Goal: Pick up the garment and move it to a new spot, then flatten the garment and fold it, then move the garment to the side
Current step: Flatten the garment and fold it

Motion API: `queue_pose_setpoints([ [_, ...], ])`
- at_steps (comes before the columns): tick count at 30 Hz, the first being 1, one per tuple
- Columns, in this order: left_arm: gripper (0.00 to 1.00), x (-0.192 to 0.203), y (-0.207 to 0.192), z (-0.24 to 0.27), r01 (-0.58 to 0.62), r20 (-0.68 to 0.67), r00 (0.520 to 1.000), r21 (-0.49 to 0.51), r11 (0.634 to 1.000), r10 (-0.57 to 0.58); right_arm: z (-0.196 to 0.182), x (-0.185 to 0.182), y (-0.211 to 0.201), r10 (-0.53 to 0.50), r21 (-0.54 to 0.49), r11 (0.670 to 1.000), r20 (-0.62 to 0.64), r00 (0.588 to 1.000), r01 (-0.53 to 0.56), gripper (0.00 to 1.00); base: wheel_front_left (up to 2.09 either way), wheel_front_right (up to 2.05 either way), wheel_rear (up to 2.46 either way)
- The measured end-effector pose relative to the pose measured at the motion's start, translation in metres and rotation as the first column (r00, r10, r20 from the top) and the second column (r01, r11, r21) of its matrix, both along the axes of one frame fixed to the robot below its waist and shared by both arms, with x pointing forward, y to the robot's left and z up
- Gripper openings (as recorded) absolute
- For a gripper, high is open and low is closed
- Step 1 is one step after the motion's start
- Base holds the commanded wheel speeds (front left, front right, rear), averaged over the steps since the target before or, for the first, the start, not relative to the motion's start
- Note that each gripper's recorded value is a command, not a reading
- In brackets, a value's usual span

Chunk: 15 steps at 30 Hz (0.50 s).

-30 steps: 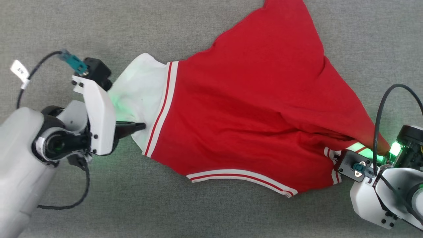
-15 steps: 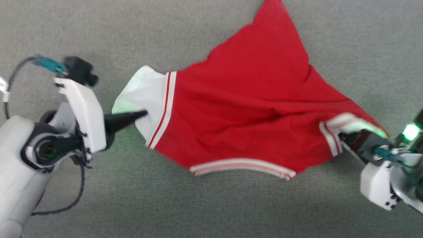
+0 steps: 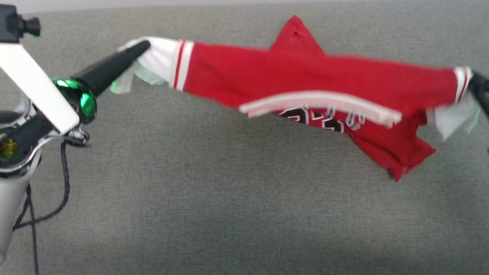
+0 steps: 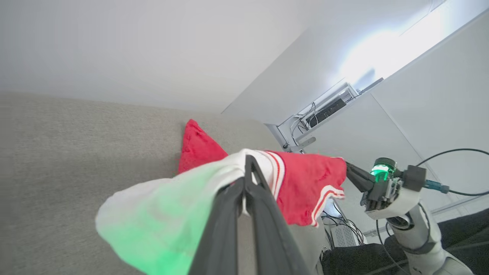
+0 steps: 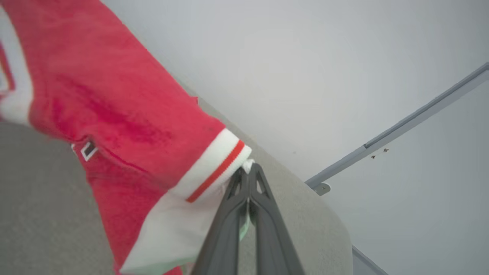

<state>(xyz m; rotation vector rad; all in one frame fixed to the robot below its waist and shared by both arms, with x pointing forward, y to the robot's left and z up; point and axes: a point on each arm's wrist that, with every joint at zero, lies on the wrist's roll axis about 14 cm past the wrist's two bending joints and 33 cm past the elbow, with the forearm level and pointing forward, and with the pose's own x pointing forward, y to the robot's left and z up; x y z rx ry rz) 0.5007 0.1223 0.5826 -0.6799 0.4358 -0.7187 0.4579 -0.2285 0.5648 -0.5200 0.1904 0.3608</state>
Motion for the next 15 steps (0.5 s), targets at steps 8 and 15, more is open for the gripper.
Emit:
queue_pose_setpoints([
  [8, 0.00, 0.086, 0.018, -0.005, -0.259, 0.054, 0.965, 0.029, 0.966, 0.257, 0.022, 0.087, 0.024, -0.020, 0.178, 0.984, 0.075, 0.997, 0.006, 0.00, 0.00, 0.00, 0.00],
  [15, 0.00, 0.189, 0.058, 0.061, -0.583, 0.295, 0.764, -0.063, 0.810, 0.573, 0.069, 0.196, 0.050, -0.090, 0.407, 0.913, 0.147, 0.985, 0.022, 0.00, 0.00, 0.00, 0.00],
])
